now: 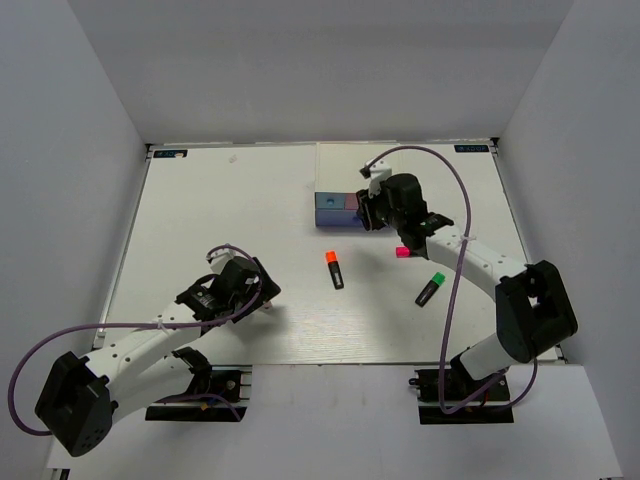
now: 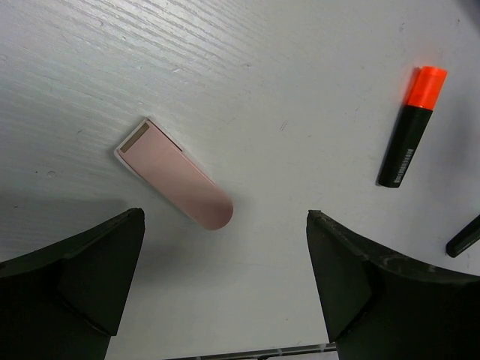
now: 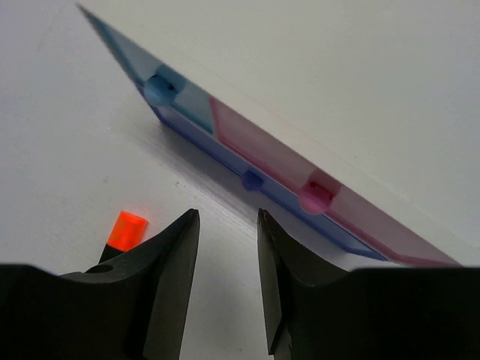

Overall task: Sort the stationery into containers
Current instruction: Open the drawer

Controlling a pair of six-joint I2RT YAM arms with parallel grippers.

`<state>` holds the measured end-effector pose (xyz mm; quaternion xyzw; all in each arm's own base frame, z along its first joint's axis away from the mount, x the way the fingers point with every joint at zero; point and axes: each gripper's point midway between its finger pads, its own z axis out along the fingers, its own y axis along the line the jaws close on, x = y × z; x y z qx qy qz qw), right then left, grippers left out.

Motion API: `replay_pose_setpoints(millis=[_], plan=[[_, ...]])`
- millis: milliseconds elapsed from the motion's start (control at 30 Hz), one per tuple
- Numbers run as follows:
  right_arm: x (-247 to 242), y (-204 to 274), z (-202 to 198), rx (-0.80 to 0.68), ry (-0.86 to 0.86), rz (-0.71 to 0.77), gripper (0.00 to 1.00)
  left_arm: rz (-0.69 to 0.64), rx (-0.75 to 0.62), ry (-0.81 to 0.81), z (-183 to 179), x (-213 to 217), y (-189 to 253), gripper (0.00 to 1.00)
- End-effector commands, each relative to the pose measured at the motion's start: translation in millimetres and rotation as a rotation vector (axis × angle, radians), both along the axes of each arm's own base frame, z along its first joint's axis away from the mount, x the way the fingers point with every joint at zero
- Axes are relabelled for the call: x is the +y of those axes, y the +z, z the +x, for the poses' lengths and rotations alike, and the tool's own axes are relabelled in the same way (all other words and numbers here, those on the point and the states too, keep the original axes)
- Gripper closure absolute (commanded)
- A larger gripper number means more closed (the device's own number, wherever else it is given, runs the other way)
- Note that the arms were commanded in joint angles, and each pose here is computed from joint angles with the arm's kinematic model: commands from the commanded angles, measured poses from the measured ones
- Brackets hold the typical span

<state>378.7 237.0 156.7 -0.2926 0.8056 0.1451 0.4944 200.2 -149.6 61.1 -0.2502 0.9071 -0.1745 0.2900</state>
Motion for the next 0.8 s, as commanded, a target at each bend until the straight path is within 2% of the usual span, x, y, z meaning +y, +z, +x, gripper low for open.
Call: replay_pose_setpoints(millis=[0,300,767], plan=[[-16.0,11.0,13.6,0.056,-0.201,0.129,0.57,-0.028,-0.041,-0.007,9.0,-7.0,15.5,0.01],[-36.9,-4.6,32.1,0.173,-0.447,0.216,0.57,-0.029,-0.042,-0.007,7.5,-5.9,14.4,0.01],[-34.6,-9.9,56.8,0.197,-0.565,0.292,0.57,-0.035,-0.038,-0.013,6.5,-7.2,14.3,0.01]])
